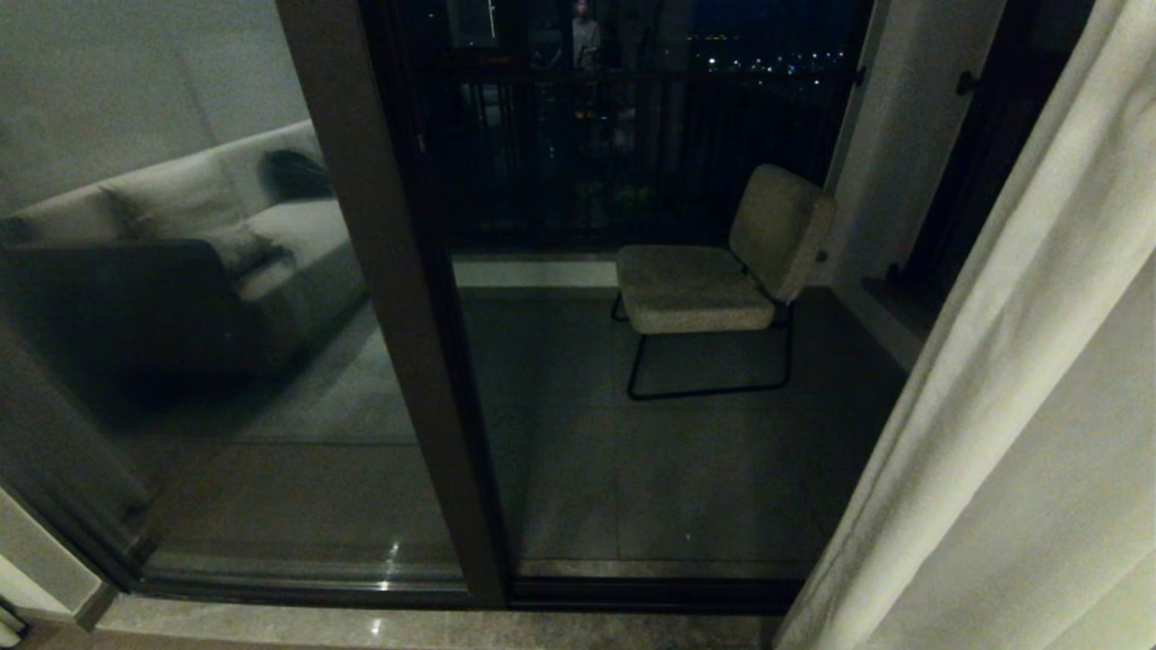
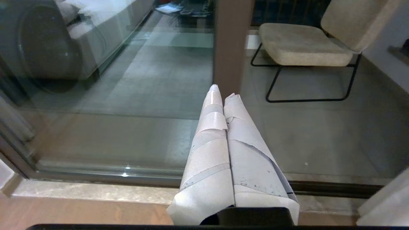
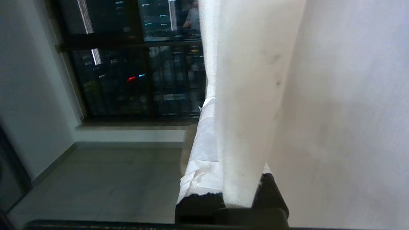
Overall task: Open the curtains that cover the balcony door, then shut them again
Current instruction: Close the inner curtains on both sides
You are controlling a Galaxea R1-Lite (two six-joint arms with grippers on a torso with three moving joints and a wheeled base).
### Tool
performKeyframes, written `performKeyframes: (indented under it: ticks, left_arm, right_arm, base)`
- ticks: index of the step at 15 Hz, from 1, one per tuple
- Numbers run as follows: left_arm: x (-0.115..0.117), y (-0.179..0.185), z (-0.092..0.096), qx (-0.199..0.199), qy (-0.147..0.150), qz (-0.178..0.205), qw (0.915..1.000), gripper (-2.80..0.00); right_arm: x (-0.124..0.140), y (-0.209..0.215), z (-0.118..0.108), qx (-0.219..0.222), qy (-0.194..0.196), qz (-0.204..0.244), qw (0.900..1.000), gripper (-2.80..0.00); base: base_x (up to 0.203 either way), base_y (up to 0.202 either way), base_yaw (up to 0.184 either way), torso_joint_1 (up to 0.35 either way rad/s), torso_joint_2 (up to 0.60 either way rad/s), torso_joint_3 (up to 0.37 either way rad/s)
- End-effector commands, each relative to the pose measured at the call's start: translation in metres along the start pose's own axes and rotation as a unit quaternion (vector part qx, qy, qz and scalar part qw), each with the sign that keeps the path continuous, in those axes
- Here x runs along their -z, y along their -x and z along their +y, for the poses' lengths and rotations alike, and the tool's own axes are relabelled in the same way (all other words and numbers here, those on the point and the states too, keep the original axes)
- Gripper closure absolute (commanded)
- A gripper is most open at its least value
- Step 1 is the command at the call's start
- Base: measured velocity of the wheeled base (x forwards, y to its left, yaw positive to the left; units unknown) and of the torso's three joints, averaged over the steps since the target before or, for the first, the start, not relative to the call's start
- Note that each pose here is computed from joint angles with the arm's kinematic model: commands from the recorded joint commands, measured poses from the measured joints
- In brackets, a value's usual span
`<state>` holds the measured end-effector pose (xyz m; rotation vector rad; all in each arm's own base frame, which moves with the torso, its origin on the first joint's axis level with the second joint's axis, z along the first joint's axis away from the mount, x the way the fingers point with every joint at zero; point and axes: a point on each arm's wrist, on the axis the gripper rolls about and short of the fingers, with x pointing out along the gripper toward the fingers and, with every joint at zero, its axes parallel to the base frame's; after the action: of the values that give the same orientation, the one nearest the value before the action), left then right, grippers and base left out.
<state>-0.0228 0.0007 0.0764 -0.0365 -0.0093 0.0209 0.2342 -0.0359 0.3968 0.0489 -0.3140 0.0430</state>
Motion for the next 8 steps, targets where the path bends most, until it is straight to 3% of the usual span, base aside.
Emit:
performKeyframes:
  ticks: [1,8]
  left_arm:
    - [0.0,0.0,0.0,0.0,0.0,0.0,1.0,0.0]
    - [0.0,0.0,0.0,0.0,0.0,0.0,1.0,0.0]
  right_arm:
    - [-0.0002,-0.0005,0.0004,-0.002,0.0,-0.003,1.0,0.0]
    - [-0.0016,-0.0001,0.001,-0.003,0.0,-0.005,1.0,0.0]
  base:
    - [0.0,0.193,0.0,0.008,0.0,0.002]
    - [0.0,0.191,0.0,0.001,0.0,0.003]
